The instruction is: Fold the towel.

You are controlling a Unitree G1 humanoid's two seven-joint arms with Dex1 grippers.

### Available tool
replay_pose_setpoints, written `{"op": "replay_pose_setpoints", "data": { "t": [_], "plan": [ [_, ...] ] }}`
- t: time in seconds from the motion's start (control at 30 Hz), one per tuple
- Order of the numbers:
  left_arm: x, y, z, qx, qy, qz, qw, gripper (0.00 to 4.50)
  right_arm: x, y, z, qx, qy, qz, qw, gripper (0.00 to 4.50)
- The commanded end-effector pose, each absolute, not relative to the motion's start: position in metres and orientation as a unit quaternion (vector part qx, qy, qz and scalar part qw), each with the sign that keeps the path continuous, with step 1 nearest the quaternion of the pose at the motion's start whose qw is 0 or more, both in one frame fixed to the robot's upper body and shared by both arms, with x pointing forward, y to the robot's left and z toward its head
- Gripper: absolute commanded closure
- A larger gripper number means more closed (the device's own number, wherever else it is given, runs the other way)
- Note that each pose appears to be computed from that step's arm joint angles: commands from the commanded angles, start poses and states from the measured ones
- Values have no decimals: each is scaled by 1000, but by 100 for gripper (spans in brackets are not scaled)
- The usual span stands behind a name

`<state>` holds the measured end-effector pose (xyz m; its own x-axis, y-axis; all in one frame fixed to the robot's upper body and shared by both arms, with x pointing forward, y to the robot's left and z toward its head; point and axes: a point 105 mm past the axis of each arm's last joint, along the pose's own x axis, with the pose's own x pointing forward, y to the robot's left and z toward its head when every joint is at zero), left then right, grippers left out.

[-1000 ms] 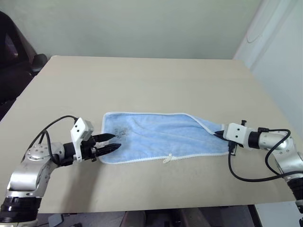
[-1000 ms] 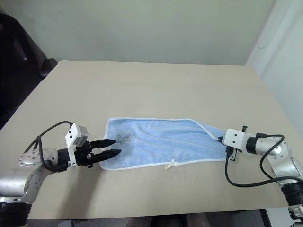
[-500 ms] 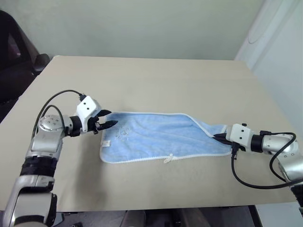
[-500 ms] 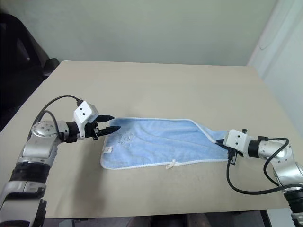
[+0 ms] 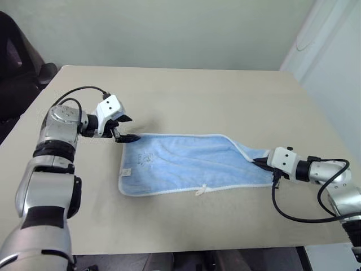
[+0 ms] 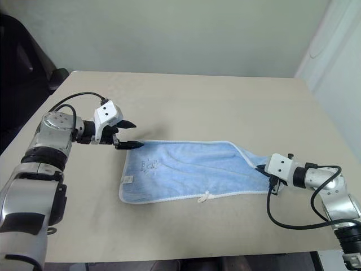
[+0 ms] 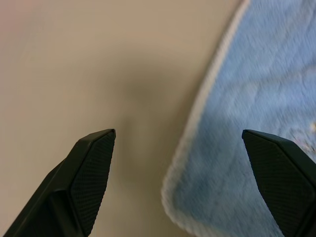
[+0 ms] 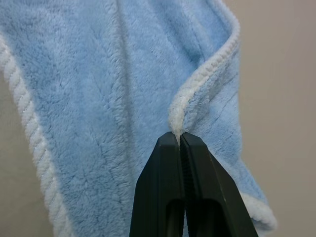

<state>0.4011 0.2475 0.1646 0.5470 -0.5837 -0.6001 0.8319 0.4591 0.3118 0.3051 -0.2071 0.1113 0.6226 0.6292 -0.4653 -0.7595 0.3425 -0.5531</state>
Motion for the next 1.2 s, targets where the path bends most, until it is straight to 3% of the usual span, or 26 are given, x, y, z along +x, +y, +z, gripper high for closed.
{"op": "replay_pose_setpoints", "data": {
  "t": [0.03,0.3,0.37,0.43,0.77,1.03,1.2],
  "plan": [
    [403,247,166,328,225,-426,812,3,305,-206,123,-390,59,410,822,450],
    [412,240,145,373,247,-404,798,3,299,-201,122,-385,53,406,827,450],
    [415,238,146,377,237,-393,804,40,297,-201,122,-385,53,405,828,450],
    [417,237,147,377,230,-390,808,88,296,-201,122,-385,54,403,828,450],
    [410,237,151,320,213,-415,824,449,300,-204,124,-385,57,399,830,450],
    [416,242,179,272,159,-388,866,449,320,-223,153,-370,27,350,860,450],
    [438,243,242,226,24,-296,928,449,344,-257,200,-367,-24,242,898,450]
  ]
}}
